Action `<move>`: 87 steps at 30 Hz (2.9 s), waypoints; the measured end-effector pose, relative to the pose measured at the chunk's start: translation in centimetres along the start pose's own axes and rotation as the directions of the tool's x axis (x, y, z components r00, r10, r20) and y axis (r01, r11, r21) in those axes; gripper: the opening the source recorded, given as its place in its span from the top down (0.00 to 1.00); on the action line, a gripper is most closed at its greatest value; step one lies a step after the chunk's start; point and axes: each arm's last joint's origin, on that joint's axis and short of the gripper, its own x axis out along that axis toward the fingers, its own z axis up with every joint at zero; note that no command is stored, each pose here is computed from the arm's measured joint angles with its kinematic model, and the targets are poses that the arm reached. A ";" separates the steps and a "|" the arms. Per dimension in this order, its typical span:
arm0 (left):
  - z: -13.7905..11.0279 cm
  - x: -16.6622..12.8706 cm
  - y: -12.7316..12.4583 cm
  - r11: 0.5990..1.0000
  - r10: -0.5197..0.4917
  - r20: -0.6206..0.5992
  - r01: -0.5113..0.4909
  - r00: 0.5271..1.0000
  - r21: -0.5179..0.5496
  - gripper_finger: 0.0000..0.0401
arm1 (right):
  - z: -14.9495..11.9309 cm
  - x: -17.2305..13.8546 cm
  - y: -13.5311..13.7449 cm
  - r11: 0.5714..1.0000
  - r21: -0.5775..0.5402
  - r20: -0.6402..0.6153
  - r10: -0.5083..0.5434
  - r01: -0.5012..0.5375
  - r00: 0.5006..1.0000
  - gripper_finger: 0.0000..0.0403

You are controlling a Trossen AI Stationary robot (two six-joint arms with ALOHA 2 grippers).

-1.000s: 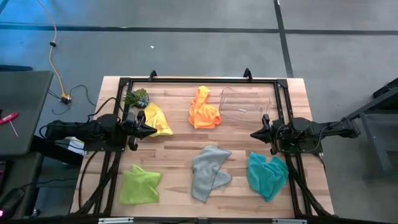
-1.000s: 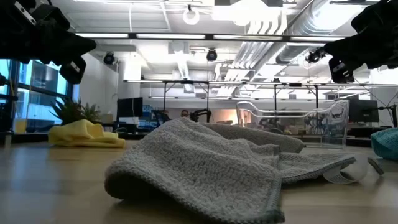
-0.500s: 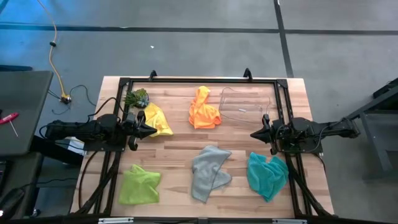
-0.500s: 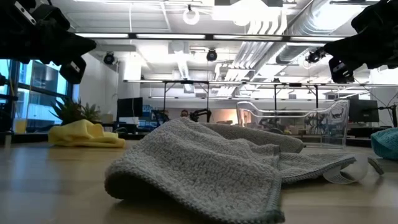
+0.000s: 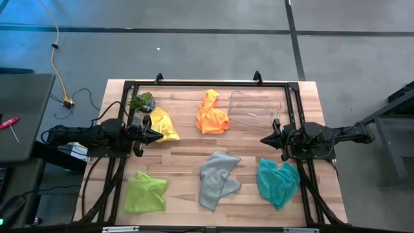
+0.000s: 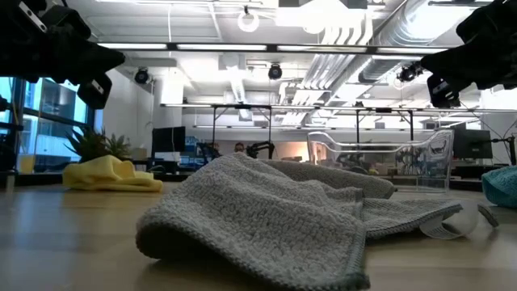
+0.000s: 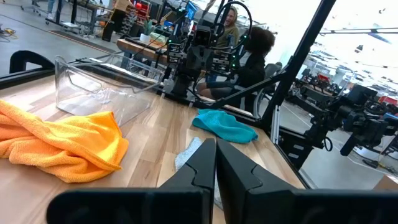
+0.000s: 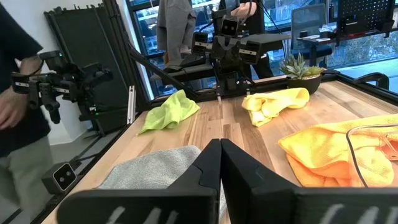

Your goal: Fold microfiber towels

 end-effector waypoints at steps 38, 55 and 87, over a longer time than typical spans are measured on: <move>0.0 0.0 0.0 1.000 0.000 -0.001 0.000 1.000 0.000 0.99 | 0.2 0.0 0.0 1.000 0.019 0.024 0.004 -0.004 1.000 1.00; 0.0 0.0 0.0 1.000 0.000 0.000 0.000 1.000 0.000 0.99 | 6.4 1.5 1.2 0.956 0.292 0.134 -0.016 -0.024 0.991 0.95; 1.8 -0.2 -0.6 0.996 -0.051 0.196 0.063 0.979 -0.059 0.99 | -2.5 11.6 1.2 0.278 0.644 -0.722 -0.086 0.712 0.687 0.33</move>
